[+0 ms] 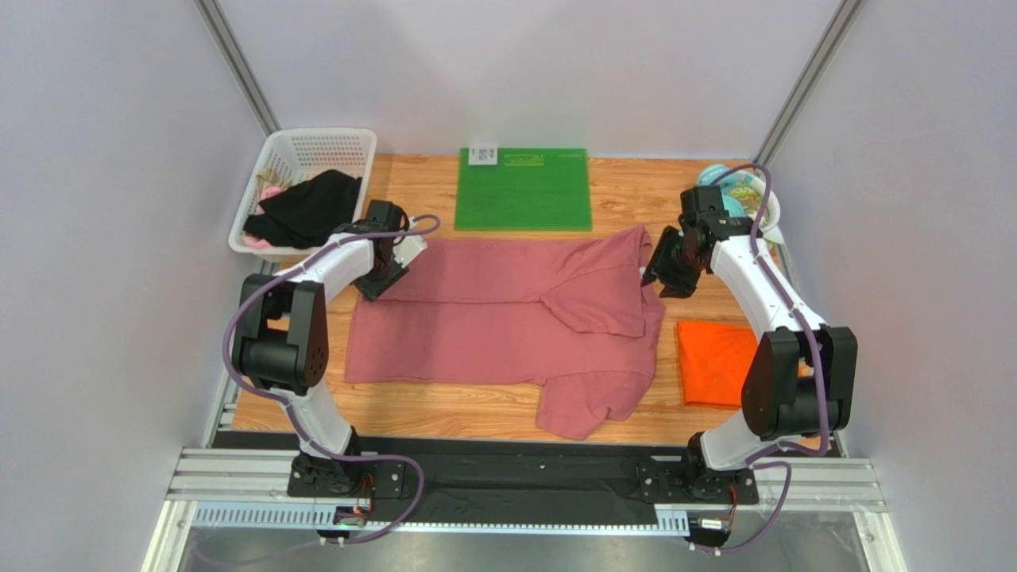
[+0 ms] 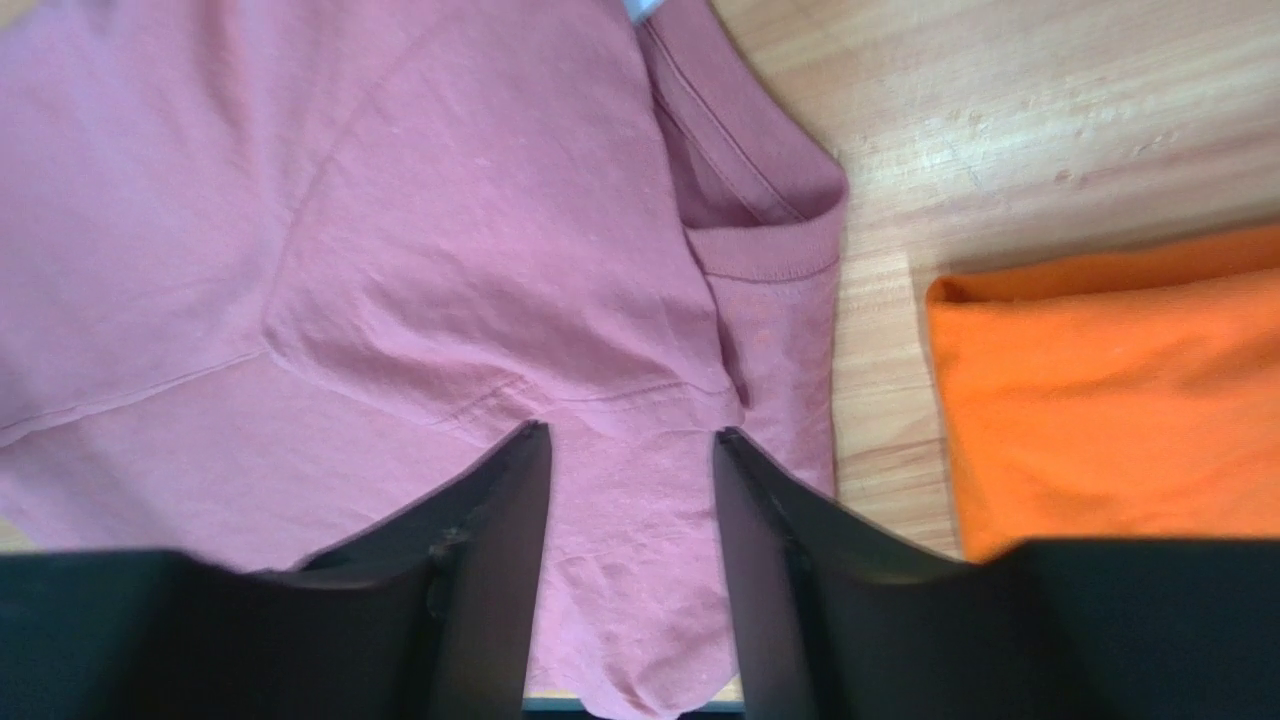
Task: Fold and stack the t-shirts
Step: Fold the flattened tshirt in 1/3 of the way
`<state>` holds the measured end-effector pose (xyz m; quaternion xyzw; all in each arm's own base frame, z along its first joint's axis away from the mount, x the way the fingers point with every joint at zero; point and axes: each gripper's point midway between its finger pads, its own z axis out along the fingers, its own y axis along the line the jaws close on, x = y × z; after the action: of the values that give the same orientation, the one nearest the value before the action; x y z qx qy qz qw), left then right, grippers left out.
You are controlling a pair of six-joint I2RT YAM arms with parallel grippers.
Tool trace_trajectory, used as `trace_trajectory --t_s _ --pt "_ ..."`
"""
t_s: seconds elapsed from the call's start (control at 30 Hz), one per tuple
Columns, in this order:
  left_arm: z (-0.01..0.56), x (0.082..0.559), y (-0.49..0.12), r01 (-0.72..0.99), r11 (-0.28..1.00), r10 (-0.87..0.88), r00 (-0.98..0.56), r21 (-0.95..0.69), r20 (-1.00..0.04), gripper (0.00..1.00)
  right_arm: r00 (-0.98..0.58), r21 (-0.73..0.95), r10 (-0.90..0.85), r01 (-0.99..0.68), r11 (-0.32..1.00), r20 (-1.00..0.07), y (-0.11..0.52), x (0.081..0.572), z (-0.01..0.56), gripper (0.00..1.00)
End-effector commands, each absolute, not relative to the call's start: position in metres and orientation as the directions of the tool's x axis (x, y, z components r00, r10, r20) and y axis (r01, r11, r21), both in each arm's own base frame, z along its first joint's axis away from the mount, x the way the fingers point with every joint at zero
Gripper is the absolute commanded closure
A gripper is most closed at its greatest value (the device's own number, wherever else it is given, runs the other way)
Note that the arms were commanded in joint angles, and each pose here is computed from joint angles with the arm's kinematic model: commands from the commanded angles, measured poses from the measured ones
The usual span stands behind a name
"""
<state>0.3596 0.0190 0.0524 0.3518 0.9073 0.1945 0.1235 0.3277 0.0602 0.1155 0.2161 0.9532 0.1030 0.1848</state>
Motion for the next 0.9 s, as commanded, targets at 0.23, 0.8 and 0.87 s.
trace_trajectory --t_s 0.23,0.8,0.87 --pt "0.178 0.411 -0.055 0.526 0.698 0.711 -0.593 0.487 -0.378 0.39 -0.776 0.376 0.466 0.318 0.870 -0.424 0.078 0.389 0.162 0.51" --pt "0.068 0.478 -0.055 0.522 0.731 0.654 -0.721 0.440 -0.230 0.58 -0.749 0.409 0.472 0.292 0.865 -0.464 0.080 0.537 0.143 0.54" --pt "0.063 0.479 -0.054 0.523 0.729 0.655 -0.721 0.441 -0.228 0.59 -0.754 0.425 0.497 0.316 0.848 -0.430 0.080 0.543 0.129 0.54"
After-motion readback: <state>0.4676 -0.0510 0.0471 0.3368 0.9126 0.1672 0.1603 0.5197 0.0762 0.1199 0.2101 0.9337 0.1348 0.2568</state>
